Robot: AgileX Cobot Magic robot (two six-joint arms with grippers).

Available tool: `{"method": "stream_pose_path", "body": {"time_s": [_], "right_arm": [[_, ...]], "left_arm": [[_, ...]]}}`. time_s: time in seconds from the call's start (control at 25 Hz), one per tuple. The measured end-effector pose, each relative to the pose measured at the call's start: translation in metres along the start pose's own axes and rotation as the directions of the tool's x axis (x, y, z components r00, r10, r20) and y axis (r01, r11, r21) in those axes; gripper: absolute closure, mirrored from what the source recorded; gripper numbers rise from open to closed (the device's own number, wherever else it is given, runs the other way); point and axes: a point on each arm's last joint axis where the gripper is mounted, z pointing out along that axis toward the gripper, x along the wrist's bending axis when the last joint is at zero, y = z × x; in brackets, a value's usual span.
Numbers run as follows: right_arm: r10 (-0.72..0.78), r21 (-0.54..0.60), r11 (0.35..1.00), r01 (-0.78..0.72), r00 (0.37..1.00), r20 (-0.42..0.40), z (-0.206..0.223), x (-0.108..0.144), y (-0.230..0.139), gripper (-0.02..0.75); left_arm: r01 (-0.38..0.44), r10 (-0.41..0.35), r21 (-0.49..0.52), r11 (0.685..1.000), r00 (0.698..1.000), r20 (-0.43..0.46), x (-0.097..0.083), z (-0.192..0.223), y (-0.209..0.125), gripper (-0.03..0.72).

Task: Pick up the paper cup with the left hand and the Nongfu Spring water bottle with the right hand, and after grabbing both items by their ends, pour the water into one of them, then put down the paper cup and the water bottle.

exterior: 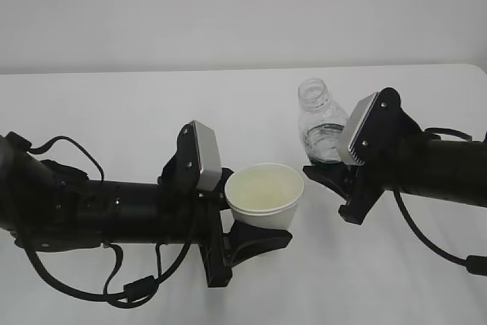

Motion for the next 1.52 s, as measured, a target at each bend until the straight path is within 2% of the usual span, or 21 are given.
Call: {"method": "stream_pose_path", "body": {"time_s": [0.36,0.76,1.04,1.2,1.52], "right_arm": [[-0.019,0.003,1.0,0.018,0.999,0.029,0.0,-0.0027,-0.0002,0.288],[-0.171,0.024,0.985,0.17,0.982,0.078,-0.0002,-0.0074,-0.0008,0.288],[-0.245,0.032,0.969,0.243,0.966,0.082,-0.0002,-0.008,-0.0009,0.288],[-0.329,0.039,0.944,0.326,0.941,0.079,-0.0002,-0.008,-0.0009,0.288],[-0.441,0.015,0.897,0.442,0.892,0.098,-0.0003,-0.0087,0.0029,0.288]], "left_arm": [[-0.001,0.001,-0.01,1.0,1.0,0.005,-0.0005,0.0,0.0009,0.244],[0.0,0.0,-0.031,1.0,1.0,0.011,-0.001,-0.0001,0.0028,0.244],[0.0,0.001,-0.032,1.0,1.0,0.013,-0.002,0.0008,0.0031,0.244],[-0.006,0.007,-0.032,0.999,0.999,0.034,-0.0084,0.0051,0.0046,0.244],[-0.014,0.014,-0.02,1.0,1.0,0.026,-0.0067,0.0071,0.0054,0.244]]}}
